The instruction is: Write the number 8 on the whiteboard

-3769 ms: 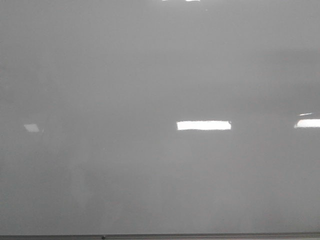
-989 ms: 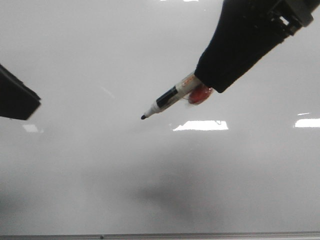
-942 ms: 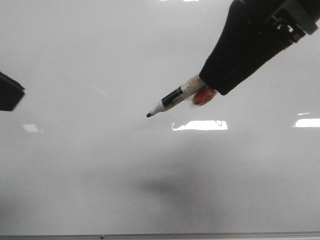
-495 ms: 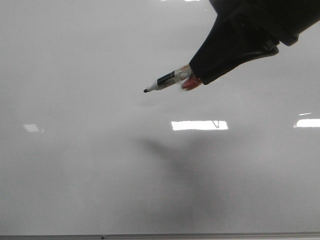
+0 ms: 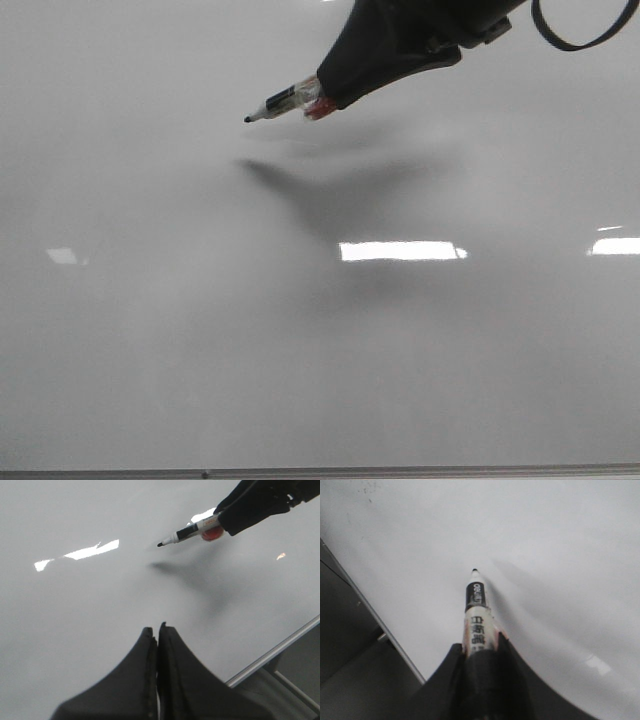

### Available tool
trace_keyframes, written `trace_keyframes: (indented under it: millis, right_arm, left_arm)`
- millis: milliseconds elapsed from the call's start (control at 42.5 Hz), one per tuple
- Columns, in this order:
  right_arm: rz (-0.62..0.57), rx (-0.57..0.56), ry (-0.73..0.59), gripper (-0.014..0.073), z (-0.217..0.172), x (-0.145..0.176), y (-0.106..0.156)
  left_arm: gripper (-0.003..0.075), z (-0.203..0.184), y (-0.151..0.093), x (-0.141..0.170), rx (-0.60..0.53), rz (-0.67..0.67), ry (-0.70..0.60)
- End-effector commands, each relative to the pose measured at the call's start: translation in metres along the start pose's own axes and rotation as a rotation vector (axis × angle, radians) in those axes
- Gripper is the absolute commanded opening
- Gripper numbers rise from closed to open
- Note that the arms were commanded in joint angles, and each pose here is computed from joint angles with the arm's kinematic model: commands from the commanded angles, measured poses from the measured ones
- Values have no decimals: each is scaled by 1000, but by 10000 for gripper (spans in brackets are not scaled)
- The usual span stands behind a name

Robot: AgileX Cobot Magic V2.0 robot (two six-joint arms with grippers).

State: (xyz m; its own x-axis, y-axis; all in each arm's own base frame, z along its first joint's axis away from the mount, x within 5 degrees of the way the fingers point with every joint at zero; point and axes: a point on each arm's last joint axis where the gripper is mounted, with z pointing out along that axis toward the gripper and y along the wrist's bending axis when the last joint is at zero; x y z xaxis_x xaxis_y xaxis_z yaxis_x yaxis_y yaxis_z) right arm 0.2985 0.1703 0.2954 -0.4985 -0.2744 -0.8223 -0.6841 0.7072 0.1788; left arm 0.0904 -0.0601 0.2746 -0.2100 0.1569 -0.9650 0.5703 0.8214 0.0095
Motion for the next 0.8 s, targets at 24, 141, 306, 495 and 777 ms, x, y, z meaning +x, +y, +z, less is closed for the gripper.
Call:
trace_keyframes:
  millis: [24,141,306,495,777]
  right_arm:
    - [8,32,-93,-66,-2,-23,-5]
    - [19,20,-66,-66,11,-21,-8]
    - [24,-31,21,-66,26,-7,-9]
    - [39,-24,38,-58,22,0,-14]
    - [100,53,97,-58,9,35,-33]
  left_arm:
    - [-20,-2,3,-16,-32,-23,-97]
    - [-21,-2,3,-16,-31,-23,-95]
    - [-21,-2,3,-16,-31,-23,-95]
    - [-21,-2,3,-16,-31,-23,-95]
    - [-20,-2,3,-16,-31,-23,-95]
